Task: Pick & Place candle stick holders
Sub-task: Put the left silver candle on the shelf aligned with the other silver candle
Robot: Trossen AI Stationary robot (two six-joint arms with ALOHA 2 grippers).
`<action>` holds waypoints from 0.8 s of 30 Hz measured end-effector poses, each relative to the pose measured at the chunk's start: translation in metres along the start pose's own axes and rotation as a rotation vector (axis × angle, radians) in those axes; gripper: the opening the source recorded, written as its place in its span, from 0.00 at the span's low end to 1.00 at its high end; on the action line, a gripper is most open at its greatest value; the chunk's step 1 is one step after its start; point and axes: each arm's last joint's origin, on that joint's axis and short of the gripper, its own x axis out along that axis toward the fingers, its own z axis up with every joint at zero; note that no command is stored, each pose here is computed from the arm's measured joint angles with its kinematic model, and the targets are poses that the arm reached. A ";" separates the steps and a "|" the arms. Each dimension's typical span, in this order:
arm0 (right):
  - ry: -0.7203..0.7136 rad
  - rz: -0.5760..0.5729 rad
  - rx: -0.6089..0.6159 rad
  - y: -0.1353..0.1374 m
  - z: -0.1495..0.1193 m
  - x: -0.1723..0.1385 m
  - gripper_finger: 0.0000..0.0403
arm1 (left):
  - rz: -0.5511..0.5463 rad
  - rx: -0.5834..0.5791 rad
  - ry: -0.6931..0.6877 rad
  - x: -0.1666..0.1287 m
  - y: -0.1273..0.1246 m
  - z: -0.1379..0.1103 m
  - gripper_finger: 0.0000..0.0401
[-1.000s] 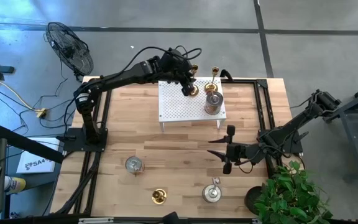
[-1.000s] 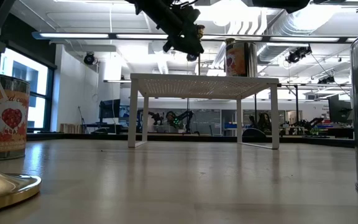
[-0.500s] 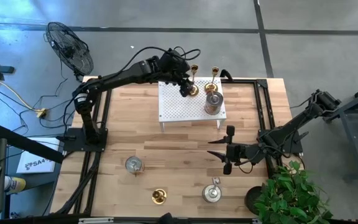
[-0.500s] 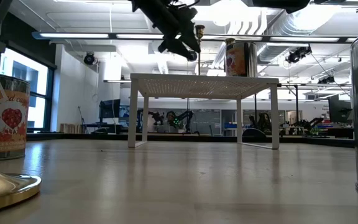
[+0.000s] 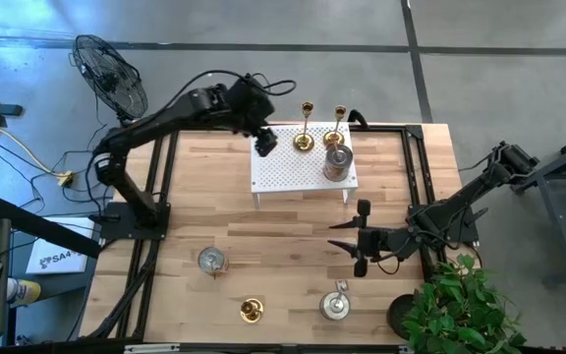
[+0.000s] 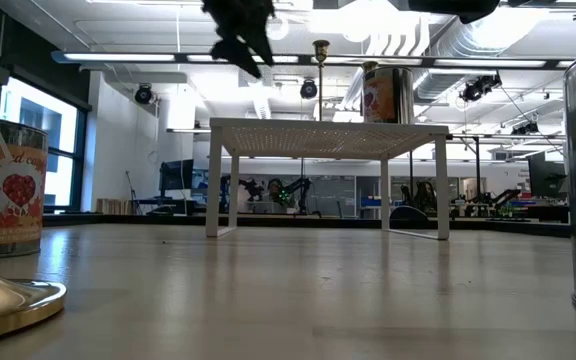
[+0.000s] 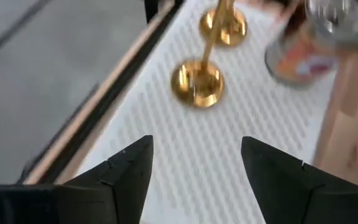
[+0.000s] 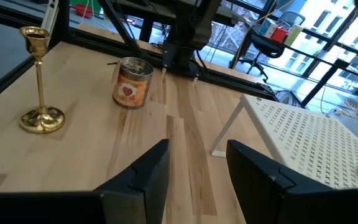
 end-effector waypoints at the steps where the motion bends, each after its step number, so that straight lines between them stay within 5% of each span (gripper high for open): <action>1: 0.001 0.000 0.000 0.000 0.000 0.000 0.38 | -0.010 0.001 0.023 -0.006 0.000 -0.003 0.60; 9: -0.003 -0.002 0.006 0.000 0.000 0.000 0.38 | -0.097 -0.078 0.235 -0.042 0.000 -0.031 0.60; 24: -0.010 0.022 0.041 0.001 0.001 0.000 0.38 | 0.044 -0.055 0.273 -0.052 -0.034 -0.046 0.60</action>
